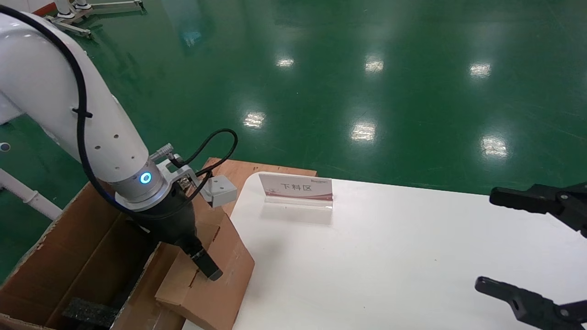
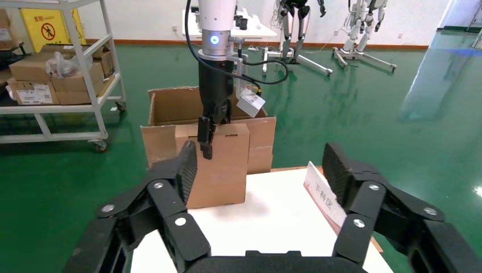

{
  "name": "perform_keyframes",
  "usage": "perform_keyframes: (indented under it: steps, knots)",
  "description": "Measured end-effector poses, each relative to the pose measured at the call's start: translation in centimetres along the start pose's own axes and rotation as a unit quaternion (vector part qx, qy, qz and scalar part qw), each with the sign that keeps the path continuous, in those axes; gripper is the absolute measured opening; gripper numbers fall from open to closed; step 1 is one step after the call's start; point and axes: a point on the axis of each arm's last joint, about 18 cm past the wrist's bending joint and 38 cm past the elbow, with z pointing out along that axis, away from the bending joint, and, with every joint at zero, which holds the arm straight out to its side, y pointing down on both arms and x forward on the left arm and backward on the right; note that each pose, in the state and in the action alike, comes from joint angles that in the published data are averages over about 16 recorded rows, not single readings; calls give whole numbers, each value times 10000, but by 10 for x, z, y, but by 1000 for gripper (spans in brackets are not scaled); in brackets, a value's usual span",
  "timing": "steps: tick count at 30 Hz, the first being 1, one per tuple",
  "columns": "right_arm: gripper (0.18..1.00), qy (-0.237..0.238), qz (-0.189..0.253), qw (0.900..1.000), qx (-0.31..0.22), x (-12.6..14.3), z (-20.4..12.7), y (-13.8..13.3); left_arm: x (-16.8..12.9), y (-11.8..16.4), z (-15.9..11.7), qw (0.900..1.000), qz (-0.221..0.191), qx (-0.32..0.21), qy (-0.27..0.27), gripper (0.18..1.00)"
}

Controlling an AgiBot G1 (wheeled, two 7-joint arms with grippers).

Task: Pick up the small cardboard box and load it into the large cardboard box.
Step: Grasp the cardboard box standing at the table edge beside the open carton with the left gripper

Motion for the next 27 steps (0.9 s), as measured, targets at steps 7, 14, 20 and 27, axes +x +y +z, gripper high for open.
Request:
perform_keyframes:
  steps: [7, 14, 20, 27]
  knots:
    - [754, 0, 0, 10000, 0, 0, 0, 0, 0, 0, -1, 10000, 6, 0, 2, 784]
    - [598, 0, 0, 10000, -1, 0, 0, 0, 0, 0, -2, 10000, 8, 0, 4, 625]
    - [456, 0, 0, 10000, -2, 0, 0, 0, 0, -2, -5, 10000, -10, 91, 16, 484]
    - [329, 0, 0, 10000, -2, 0, 0, 0, -5, -12, -35, 9982, -115, 587, -35, 352]
